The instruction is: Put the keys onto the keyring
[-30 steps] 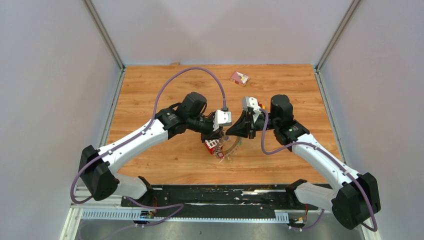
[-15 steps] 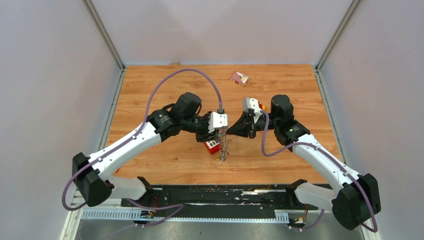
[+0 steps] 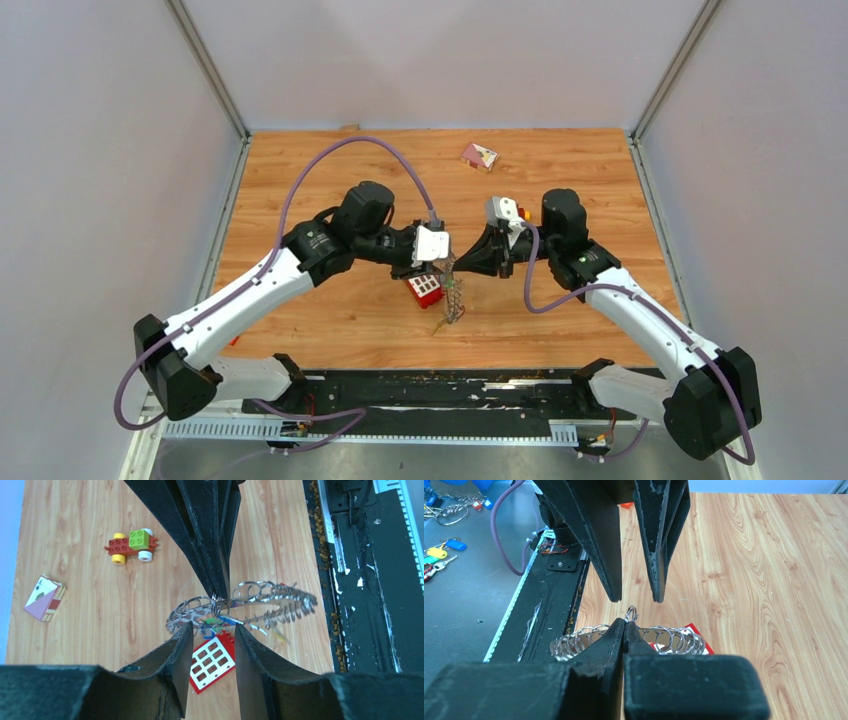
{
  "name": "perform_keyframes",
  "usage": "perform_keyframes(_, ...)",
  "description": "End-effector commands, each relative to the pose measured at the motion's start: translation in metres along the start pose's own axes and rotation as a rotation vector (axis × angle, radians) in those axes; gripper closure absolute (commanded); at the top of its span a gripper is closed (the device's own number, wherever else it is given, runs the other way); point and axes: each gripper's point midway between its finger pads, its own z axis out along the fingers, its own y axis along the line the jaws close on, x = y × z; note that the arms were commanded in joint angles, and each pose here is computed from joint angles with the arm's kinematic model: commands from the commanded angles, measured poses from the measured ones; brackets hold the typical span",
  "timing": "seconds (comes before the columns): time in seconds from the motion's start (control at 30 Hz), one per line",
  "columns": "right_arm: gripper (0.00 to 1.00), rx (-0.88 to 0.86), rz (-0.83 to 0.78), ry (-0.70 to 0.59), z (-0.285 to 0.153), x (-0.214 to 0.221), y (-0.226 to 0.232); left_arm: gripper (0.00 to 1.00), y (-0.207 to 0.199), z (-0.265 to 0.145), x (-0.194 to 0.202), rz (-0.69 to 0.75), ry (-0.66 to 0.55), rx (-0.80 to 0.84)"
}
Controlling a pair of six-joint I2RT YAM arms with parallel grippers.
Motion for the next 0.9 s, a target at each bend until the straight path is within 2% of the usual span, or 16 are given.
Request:
perform_keyframes(0.0,1.0,-0.029,-0.115,-0.049,-0.002,-0.03,0.001,0.57,0.005,0.005,-0.022,0.024,-0.073,0.024)
perform_keyframes(0.37,1.0,-0.028,-0.112,-0.047,-0.001,-0.029,0.0,0.64,0.002,0.015,-0.021,-0.022,-0.088,0.059)
perform_keyframes(0.53,1.0,-0.025,-0.114,-0.046,-0.002,-0.029,0.0,0.78,0.0,0.019,-0.017,-0.039,-0.082,0.075)
perform_keyframes(0.73,1.0,-0.023,-0.116,-0.045,-0.002,-0.028,0.0,0.87,0.0,0.017,-0.013,-0.038,-0.065,0.06)
perform_keyframes(0.87,1.0,-0.021,-0.116,-0.042,-0.002,-0.027,-0.001,0.98,0.0,0.014,-0.012,-0.029,-0.062,0.045)
